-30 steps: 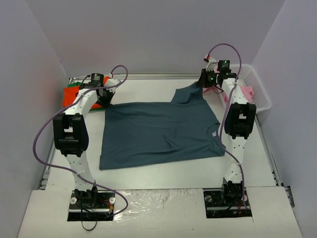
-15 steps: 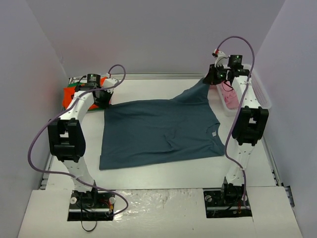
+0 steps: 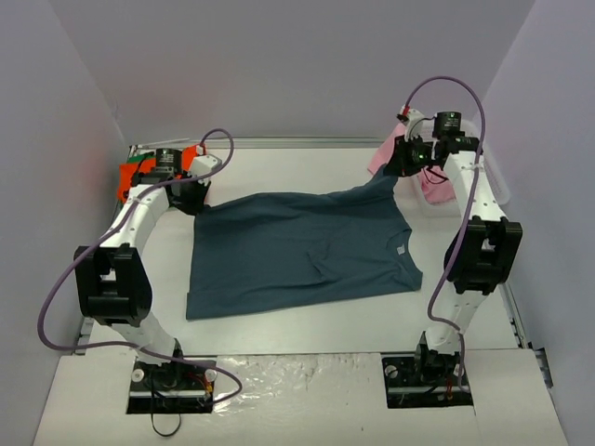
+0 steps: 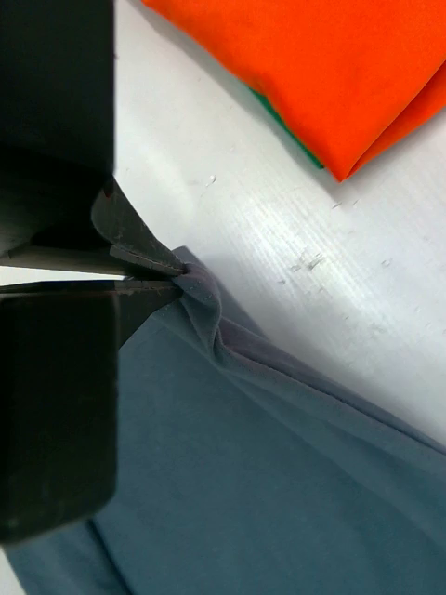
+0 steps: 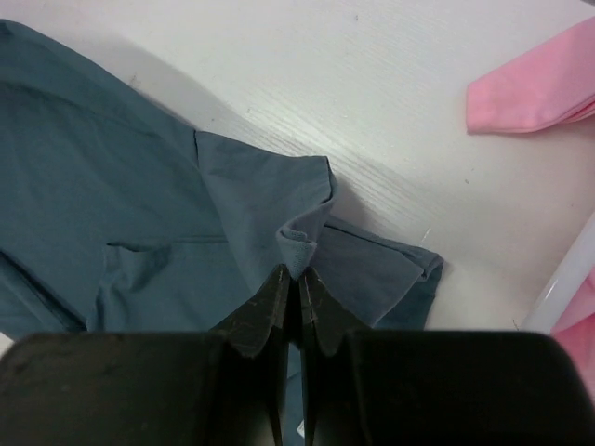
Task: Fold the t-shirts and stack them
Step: Fold the other side of the tshirt into a rectangle
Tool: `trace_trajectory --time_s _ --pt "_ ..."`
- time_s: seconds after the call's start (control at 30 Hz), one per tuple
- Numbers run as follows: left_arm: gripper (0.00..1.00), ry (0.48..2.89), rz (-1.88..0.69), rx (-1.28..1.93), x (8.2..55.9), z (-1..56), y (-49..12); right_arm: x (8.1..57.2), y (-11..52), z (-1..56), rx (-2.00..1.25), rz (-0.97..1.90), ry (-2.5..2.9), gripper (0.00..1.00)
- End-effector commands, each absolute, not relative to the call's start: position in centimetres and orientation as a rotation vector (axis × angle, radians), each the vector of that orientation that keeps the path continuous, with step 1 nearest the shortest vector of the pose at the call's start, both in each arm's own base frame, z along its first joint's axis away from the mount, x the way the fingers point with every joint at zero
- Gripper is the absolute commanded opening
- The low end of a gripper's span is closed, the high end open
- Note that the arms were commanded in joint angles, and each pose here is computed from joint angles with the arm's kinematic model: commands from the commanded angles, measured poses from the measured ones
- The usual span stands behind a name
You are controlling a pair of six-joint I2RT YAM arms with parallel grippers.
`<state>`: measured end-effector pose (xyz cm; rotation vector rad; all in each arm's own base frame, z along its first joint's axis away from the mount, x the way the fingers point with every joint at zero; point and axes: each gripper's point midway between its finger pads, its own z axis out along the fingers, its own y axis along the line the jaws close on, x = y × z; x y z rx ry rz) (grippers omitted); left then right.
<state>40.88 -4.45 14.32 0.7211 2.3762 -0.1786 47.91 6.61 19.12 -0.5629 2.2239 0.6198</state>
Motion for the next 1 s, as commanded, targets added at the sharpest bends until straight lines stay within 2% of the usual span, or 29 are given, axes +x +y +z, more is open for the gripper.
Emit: trace_trajectory --time_s 0.0,0.5,0.97 --pt "0.02 2.303 -0.188 0.756 39.9 16.5 -4.7 45.3 7.0 20.9 -0.621 0.620 2.202 0.00" --pt "0.02 2.279 -0.162 0.806 36.3 16.0 -4.0 40.1 6.8 20.7 -0.684 0.604 2.261 0.00" --pt "0.03 2.144 -0.074 0.797 35.9 13.9 -2.1 36.6 6.7 17.5 -0.702 0.637 2.370 0.00"
